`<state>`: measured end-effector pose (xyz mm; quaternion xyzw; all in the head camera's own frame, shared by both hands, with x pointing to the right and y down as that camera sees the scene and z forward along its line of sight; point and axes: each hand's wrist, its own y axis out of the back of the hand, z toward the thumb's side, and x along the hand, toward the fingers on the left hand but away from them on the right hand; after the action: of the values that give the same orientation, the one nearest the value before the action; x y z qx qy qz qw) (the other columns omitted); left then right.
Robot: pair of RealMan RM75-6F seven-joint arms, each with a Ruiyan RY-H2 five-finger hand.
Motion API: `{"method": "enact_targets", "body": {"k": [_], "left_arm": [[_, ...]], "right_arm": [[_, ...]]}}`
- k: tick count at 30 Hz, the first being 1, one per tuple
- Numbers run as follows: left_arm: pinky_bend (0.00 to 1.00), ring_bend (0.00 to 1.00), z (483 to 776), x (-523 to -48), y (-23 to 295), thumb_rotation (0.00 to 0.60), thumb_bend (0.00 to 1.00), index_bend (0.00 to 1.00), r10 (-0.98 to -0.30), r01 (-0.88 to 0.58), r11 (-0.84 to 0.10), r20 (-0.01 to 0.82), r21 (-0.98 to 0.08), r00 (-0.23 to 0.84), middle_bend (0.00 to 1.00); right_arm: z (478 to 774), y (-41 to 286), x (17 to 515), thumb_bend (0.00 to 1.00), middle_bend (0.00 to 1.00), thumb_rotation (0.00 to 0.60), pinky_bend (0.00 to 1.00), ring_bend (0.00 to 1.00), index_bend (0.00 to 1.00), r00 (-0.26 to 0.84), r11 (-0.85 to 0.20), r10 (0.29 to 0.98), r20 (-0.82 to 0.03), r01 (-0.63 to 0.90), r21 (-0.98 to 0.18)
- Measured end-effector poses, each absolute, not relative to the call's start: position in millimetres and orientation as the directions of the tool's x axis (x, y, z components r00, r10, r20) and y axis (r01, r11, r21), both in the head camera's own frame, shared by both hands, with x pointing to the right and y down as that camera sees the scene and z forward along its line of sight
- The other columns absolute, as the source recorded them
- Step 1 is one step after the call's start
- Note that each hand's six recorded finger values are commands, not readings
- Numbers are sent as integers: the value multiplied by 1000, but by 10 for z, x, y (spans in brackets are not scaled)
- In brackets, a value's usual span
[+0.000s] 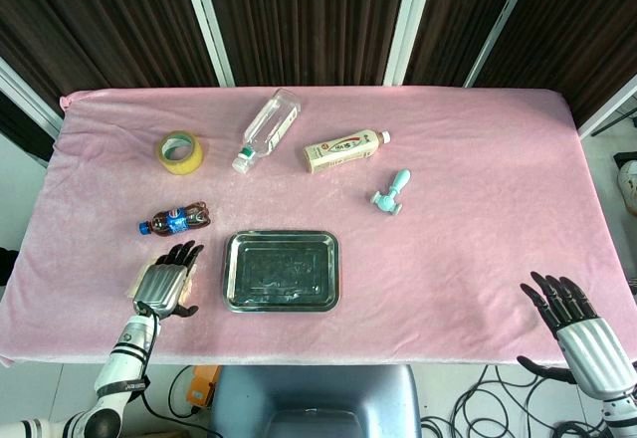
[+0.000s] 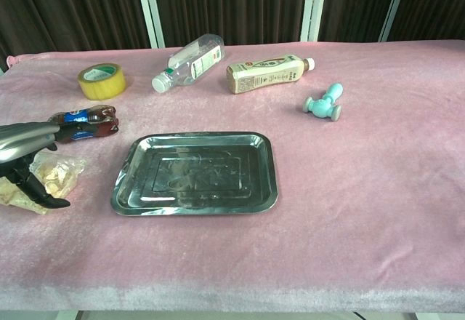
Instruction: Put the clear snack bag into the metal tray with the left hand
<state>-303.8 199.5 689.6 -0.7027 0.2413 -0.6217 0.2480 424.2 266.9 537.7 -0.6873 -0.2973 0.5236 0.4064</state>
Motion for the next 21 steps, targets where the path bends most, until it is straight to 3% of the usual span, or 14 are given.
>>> {"method": "enact_targets", "body": {"k": [10, 21], "left_arm": [[199, 0, 6892, -3046, 1997, 600, 178, 0, -654, -24, -754, 748, -656, 110, 0], [227, 20, 7024, -3160, 1924, 600, 288, 55, -687, 54, -724, 726, -688, 30, 19]], "right_arm": [[5382, 2672, 4236, 0, 0, 600, 187, 0, 0, 276, -494, 833, -480, -19, -869], [5383, 2681, 4236, 0, 0, 600, 187, 0, 0, 281, -502, 827, -487, -23, -865]]}}
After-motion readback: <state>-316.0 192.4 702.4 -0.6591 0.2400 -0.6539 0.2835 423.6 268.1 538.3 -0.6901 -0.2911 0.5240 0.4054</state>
